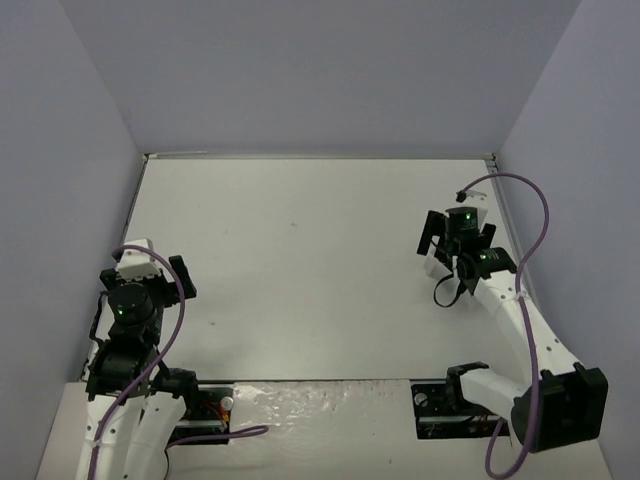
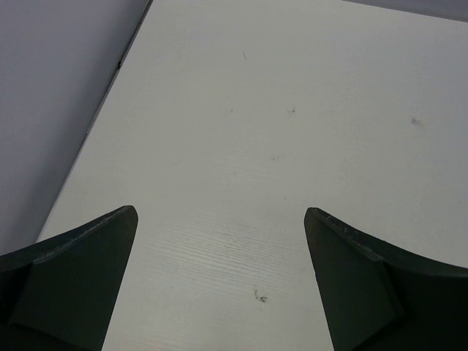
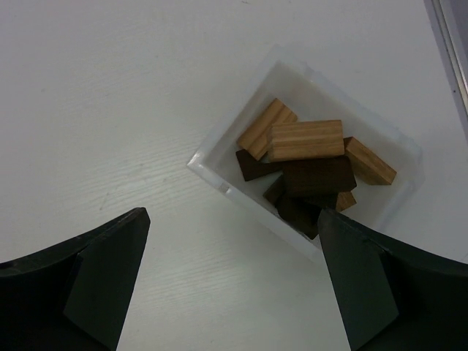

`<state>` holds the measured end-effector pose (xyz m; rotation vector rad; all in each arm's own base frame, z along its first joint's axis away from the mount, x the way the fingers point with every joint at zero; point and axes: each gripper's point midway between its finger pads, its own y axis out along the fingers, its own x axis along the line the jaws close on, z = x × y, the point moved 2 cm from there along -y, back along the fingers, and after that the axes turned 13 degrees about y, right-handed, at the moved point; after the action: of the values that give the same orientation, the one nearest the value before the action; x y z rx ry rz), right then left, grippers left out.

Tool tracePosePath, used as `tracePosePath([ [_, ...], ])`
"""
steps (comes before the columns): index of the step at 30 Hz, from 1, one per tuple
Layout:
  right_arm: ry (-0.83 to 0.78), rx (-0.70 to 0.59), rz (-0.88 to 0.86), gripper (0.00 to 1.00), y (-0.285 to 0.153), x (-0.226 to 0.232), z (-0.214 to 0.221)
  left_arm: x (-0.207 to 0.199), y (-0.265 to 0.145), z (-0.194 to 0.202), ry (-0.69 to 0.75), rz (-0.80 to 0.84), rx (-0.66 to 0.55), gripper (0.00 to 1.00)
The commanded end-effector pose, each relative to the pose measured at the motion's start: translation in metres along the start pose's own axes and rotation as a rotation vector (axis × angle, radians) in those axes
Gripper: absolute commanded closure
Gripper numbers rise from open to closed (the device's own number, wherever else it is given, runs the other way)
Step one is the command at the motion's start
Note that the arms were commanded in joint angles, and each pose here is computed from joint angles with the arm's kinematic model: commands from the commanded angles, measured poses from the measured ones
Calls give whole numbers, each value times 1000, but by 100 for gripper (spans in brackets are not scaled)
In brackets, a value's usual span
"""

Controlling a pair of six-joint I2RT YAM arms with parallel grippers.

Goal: Build the wood block tower

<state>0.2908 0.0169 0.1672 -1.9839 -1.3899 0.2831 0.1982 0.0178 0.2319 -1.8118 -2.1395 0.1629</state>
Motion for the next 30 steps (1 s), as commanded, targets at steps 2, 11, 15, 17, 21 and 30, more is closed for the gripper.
tracePosePath([
  [2,73,73,-18,10,24,8,0,3,-1,-23,-6,-10,-89,3],
  [11,69,226,1,26,56,10,27,-1,-3,-24,5,10,-111,3],
  [15,61,261,-15,32,58,12,35,-2,-3,-24,7,18,-114,3],
  [17,60,273,-30,36,59,16,37,-4,-2,-25,8,24,-117,3],
  [21,45,279,-51,44,63,28,34,-6,-2,-24,11,34,-116,3],
  [30,-35,317,-152,58,73,98,52,-7,-2,-24,14,39,-110,3],
])
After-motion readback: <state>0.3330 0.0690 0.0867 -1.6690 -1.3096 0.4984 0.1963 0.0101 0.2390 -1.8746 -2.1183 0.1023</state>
